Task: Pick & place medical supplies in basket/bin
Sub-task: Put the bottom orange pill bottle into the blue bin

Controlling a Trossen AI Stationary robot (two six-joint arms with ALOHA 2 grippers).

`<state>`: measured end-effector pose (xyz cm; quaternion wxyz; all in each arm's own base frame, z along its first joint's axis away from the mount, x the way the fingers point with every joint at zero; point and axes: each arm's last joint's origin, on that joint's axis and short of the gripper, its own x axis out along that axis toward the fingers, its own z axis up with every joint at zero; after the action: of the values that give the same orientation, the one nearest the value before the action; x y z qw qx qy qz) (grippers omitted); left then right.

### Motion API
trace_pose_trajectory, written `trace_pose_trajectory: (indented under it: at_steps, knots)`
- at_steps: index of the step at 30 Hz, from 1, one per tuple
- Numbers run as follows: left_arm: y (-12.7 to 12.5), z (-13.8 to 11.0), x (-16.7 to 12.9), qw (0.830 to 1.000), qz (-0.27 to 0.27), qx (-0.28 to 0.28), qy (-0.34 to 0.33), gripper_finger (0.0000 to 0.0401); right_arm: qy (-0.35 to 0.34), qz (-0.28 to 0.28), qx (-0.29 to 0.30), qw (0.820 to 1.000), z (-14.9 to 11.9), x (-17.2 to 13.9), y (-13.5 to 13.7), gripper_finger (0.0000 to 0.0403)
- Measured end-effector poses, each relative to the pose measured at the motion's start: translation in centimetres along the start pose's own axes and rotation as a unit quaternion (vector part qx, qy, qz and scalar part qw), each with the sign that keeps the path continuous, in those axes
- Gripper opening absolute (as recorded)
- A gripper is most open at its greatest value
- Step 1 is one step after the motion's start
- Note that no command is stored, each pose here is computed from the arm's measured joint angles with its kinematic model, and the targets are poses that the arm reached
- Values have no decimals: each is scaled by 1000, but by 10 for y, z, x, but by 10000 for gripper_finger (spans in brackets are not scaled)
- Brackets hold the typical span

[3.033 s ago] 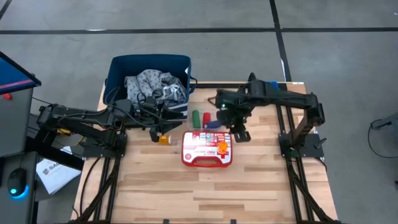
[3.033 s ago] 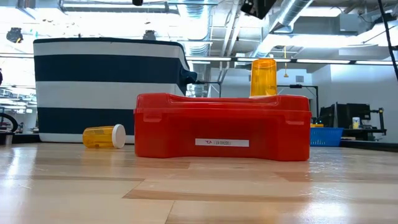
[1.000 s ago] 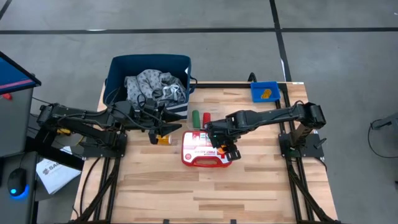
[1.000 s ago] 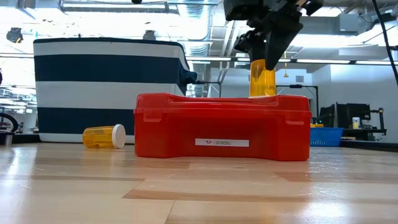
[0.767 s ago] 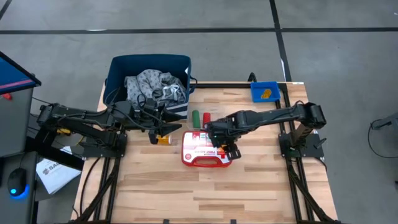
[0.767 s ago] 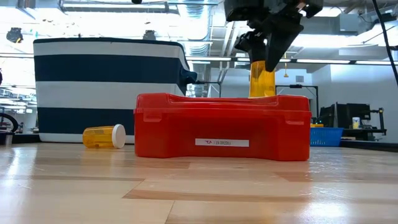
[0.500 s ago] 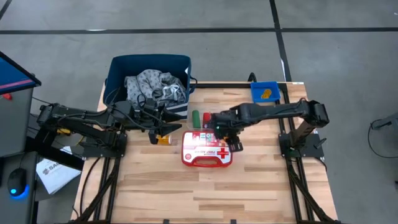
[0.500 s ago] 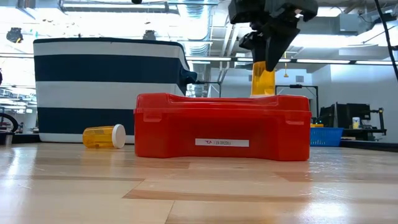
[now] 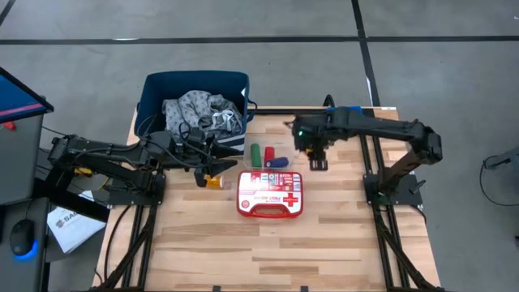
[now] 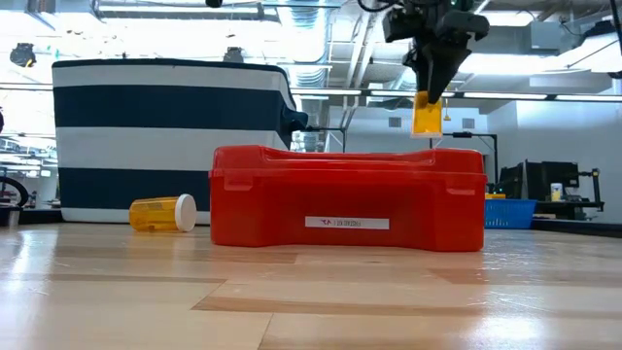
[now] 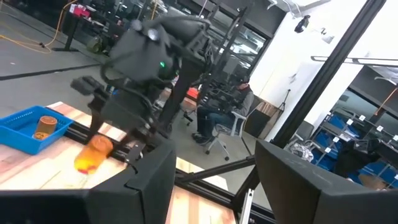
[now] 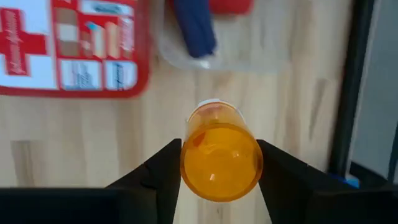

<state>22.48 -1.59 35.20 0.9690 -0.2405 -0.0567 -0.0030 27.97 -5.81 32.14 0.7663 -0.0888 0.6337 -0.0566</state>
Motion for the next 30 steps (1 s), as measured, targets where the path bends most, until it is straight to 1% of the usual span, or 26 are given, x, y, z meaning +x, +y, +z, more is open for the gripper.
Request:
trace_pose_trajectory:
  at_steps: [2,5,8,11,18,20,26,30]
  knots:
    - [0,0,0,1000,1,0,-1,211,11,-8,13,1000,-8,-2,-12,168]
    - [0,0,0,1000,2,0,-1,211,32,-35,38,998,-21,-4,-32,170]
    - [0,0,0,1000,3,0,-2,211,49,-64,74,994,-34,-5,-54,187]
    - [0,0,0,1000,4,0,-3,211,70,-79,108,989,-47,-3,-74,196]
    - [1,1,0,1000,12,4,-7,211,109,-110,158,975,-71,7,-116,168]
    - [2,1,0,1000,15,4,-8,211,128,-113,173,970,-79,12,-127,170]
    - [3,2,0,1000,23,14,-14,211,180,-112,214,954,-96,35,-155,200]
    - [3,2,0,1000,24,14,-14,211,201,-102,240,944,-106,52,-171,185]
